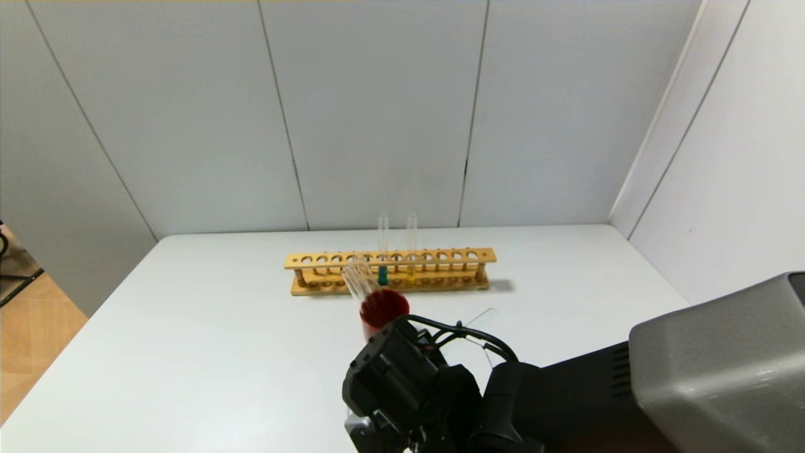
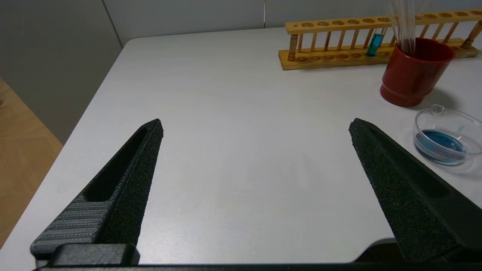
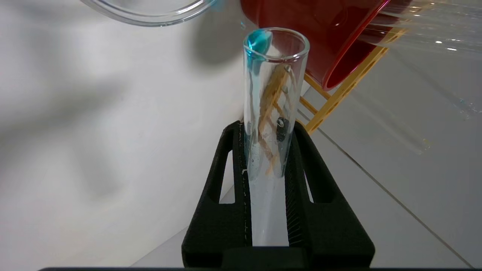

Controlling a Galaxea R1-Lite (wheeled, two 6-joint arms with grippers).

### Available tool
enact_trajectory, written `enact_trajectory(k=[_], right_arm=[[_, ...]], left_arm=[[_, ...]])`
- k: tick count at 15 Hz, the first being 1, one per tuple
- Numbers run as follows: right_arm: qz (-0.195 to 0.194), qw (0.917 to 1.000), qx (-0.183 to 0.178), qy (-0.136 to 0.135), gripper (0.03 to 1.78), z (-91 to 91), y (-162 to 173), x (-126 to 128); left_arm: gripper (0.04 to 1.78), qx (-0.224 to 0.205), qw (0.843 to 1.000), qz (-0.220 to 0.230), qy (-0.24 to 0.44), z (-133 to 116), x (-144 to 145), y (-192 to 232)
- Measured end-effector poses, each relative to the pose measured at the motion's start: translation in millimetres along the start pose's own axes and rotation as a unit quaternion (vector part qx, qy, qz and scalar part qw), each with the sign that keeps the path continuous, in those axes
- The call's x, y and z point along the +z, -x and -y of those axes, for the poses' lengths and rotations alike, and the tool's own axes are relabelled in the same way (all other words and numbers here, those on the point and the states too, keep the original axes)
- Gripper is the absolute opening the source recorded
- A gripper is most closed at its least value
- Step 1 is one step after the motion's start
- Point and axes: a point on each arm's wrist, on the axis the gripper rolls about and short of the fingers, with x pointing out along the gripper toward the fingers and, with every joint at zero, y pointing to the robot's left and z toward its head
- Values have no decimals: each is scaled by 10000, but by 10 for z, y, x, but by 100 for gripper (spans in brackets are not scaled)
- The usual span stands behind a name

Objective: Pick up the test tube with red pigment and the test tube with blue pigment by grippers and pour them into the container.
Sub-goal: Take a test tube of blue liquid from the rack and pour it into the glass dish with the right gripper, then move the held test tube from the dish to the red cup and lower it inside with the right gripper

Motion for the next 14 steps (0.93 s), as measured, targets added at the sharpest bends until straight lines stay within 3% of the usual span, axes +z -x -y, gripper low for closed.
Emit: enact_trajectory(k=[4,5,7,10,12,14], right_arm=[[37,9998,-81,-159,34,42,10,2],[73,9994,-146,-311,34,70,21,-1],[185,9954,-306,-889,34,110,52,5],[311,9819,-301,-1843,34,70,97,-9],[410,9701,-125,-2390,34,-50,152,-31],[512,9516,89,-3030,34,-180,222,-74]], left_arm=[[175,2,10000,-2,2,0,0,0],[175,2,10000,-2,0,0,0,0],[175,2,10000,-2,4,0,0,0],[175,0,10000,-2,0,0,0,0],[175,0,10000,0,0,0,0,0],[175,2,10000,-2,0,0,0,0]])
